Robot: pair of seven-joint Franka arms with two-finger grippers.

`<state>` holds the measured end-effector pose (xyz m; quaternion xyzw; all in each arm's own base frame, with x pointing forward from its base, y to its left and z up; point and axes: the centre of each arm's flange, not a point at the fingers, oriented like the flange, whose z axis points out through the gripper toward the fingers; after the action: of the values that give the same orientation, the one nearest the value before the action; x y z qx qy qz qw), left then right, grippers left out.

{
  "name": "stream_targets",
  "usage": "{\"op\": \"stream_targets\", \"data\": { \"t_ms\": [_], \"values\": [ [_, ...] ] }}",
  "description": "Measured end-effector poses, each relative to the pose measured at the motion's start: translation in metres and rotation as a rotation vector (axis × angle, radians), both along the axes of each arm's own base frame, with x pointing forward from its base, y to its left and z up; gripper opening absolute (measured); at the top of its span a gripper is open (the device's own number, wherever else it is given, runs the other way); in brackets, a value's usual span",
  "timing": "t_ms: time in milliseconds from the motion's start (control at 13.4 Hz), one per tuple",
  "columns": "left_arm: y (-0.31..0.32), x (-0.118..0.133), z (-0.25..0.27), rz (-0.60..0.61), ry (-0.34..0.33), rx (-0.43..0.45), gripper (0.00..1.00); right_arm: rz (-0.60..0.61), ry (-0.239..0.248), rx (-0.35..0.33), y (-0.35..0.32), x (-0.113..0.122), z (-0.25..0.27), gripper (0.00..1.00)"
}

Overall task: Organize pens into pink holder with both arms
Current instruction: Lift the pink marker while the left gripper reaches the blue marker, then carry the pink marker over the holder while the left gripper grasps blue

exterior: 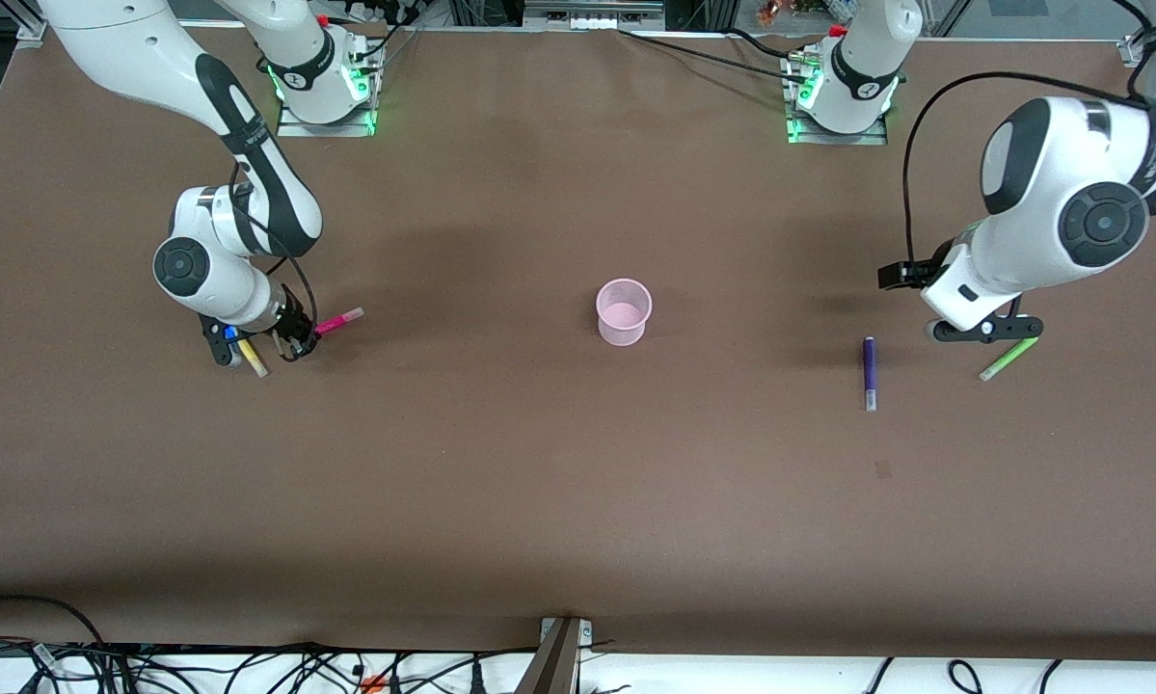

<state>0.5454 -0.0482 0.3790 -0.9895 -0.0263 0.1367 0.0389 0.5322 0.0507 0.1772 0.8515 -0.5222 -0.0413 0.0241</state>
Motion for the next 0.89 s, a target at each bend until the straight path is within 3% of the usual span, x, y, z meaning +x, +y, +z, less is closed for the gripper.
{"op": "stream_targets", "data": {
  "t_ms": [224, 447, 671, 895],
  "values": [
    [0.0, -0.009, -0.04, -0.006, -0.02, -0.006, 1.0, 0.011, -0.001, 0.007, 0.009, 0.005, 0.015, 0.18],
    [0.0, -0.018, -0.08, -0.011, -0.054, -0.015, 1.0, -0.045, 0.016, 0.026, 0.069, 0.022, 0.081, 0.18],
    [0.0, -0.024, -0.113, -0.014, -0.064, -0.02, 1.0, -0.102, -0.045, 0.072, 0.162, 0.041, 0.175, 0.18],
    [-0.001, -0.02, -0.138, -0.016, -0.089, -0.028, 1.0, -0.012, -0.154, 0.103, 0.23, 0.044, 0.239, 0.18]
  ]
}}
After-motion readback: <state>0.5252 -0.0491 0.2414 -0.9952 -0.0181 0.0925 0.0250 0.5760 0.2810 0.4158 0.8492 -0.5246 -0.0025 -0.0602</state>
